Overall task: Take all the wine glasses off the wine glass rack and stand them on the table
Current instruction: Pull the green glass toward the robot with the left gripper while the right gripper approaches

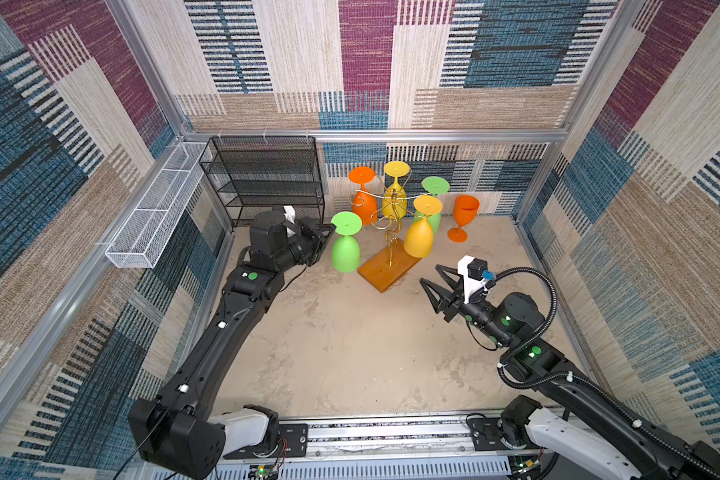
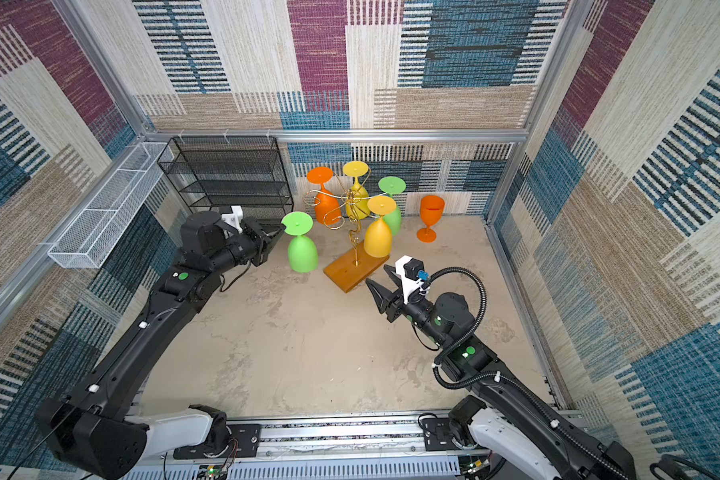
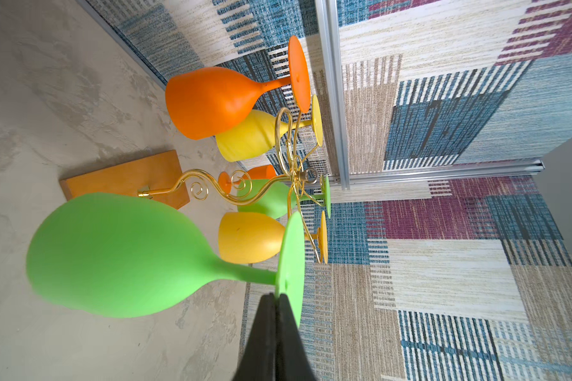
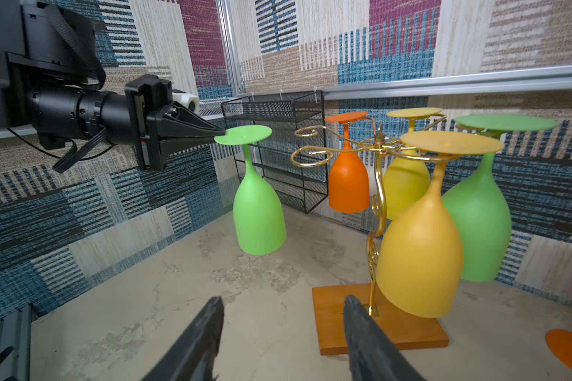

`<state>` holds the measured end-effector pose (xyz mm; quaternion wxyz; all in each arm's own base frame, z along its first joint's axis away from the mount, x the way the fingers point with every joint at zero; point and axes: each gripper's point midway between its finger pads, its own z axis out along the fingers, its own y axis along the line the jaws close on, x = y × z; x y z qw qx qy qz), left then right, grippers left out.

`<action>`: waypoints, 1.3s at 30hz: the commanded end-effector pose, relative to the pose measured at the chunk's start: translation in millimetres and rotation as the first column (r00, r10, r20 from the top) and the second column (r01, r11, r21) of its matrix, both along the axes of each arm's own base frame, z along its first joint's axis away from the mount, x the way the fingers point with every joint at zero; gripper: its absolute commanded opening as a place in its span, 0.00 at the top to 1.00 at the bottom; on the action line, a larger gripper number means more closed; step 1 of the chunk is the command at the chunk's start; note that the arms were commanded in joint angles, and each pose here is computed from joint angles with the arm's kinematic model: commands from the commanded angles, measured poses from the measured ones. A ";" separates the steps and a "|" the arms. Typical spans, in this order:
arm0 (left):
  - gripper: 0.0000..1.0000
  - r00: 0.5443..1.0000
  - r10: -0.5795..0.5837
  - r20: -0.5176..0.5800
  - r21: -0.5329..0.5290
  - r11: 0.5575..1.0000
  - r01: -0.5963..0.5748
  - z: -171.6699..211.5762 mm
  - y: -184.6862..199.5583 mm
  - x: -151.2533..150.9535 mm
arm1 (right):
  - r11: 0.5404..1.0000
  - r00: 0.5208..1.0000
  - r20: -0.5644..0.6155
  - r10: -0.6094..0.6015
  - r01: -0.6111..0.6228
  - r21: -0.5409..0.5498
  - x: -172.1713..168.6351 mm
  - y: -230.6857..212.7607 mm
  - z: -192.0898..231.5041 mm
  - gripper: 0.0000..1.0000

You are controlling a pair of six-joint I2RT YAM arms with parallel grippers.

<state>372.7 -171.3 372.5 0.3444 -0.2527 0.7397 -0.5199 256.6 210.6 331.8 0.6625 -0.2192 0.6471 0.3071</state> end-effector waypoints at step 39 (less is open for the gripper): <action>1.00 0.552 -0.810 0.198 0.975 0.106 -0.194 -99.3 -44.8 -134.2 | 0.932 0.556 -0.826 0.086 0.249 0.264 -19.7 77.4 -72.5 0.46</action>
